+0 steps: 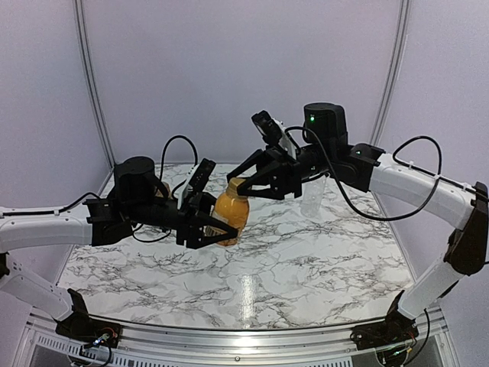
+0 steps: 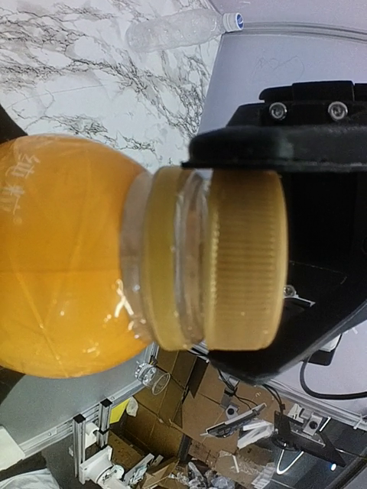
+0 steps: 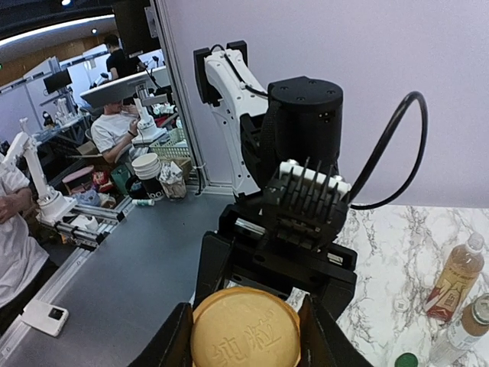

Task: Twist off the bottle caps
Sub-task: Unscrew the bottle cap from the plastic bottle.

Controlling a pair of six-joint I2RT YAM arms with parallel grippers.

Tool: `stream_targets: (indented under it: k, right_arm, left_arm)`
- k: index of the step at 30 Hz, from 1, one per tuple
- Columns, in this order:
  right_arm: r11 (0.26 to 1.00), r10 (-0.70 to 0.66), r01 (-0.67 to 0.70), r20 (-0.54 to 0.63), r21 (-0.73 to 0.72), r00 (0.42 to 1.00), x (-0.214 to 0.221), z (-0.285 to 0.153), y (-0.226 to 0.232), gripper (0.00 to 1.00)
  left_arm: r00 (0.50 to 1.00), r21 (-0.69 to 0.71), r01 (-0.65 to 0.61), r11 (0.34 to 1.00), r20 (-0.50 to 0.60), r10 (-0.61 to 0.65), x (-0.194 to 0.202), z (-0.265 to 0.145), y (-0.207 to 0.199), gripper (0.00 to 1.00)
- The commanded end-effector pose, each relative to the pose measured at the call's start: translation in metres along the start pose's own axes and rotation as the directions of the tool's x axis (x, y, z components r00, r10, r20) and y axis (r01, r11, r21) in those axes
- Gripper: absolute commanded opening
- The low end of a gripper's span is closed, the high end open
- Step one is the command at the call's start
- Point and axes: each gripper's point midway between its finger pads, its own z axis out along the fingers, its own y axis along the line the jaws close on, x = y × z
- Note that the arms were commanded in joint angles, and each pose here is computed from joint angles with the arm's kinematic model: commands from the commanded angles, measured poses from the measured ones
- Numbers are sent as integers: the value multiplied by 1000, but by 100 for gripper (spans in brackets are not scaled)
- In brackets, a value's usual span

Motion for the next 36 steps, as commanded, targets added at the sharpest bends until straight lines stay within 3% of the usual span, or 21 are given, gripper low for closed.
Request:
stream_targets:
  k: [1, 6, 11, 15, 21, 24, 31, 36]
  right_arm:
    - [984, 32, -33, 7, 174, 999, -7, -17, -24, 45]
    - [953, 107, -113, 36, 279, 994, -13, -23, -37, 77]
    - [922, 146, -163, 76, 350, 986, -19, -31, -40, 87]
    - [873, 192, -236, 145, 426, 971, -30, -38, -48, 89]
    - [702, 254, -341, 227, 625, 940, -32, -50, -76, 90]
    - [652, 269, -351, 228, 672, 936, -24, -49, -85, 90]
    - [665, 293, -358, 212, 655, 932, -18, -30, -88, 88]
    - [672, 304, -359, 201, 647, 931, -15, -23, -90, 77]
  left_arm:
    - [989, 40, -113, 993, 103, 109, -35, -4, -13, 16]
    - [992, -70, -82, 994, 92, 88, -26, 3, 15, 15]
    - [990, -208, -71, 976, 103, 93, -27, 1, 40, 16]
    - [990, -302, -55, 952, 108, 91, -27, -2, 57, 17]
    - [990, -378, -41, 925, 112, 90, -27, -6, 70, 16]
    - [989, -401, -40, 915, 115, 94, -28, -8, 73, 16]
    - [989, -435, -42, 899, 107, 98, -27, -10, 79, 16]
    - [990, -445, -46, 895, 102, 101, -26, -11, 80, 16]
